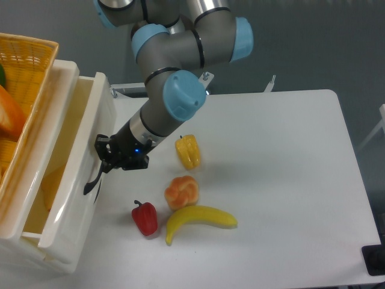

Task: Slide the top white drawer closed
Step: 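Release the handle and pull the gripper back from the drawer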

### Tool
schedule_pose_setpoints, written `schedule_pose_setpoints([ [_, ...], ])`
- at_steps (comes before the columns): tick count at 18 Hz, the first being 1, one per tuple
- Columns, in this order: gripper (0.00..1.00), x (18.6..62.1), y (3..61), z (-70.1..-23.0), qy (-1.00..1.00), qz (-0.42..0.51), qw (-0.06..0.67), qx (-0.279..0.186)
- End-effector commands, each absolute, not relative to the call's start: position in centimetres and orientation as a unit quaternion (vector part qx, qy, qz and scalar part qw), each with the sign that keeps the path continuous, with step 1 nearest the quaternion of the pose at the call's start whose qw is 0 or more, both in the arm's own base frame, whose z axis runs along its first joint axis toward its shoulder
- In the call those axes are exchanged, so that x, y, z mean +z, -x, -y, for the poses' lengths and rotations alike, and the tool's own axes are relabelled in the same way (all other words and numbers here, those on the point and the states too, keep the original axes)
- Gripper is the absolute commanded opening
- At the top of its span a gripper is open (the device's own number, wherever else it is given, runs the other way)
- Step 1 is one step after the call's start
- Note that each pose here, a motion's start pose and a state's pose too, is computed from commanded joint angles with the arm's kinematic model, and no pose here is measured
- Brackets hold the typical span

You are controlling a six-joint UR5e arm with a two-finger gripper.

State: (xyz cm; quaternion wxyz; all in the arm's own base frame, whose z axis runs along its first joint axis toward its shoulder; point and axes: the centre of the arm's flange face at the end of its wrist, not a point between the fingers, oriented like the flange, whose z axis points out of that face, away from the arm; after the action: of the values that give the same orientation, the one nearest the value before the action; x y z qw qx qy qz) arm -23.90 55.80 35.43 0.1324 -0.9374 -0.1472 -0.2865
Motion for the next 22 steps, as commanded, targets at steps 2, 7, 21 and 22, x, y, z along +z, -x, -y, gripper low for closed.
schedule_pose_setpoints([
  [2, 0.05, 35.6, 22.8, -56.3, 0.939, 0.14, 0.13, -0.287],
  [7, 0.05, 35.5, 21.8, -57.0, 0.94, 0.132, 0.129, -0.287],
  [21, 1.0, 37.0, 36.5, -51.2, 0.953, 0.179, 0.161, -0.183],
  [22, 1.0, 37.0, 38.4, -50.3, 0.953, 0.191, 0.161, -0.17],
])
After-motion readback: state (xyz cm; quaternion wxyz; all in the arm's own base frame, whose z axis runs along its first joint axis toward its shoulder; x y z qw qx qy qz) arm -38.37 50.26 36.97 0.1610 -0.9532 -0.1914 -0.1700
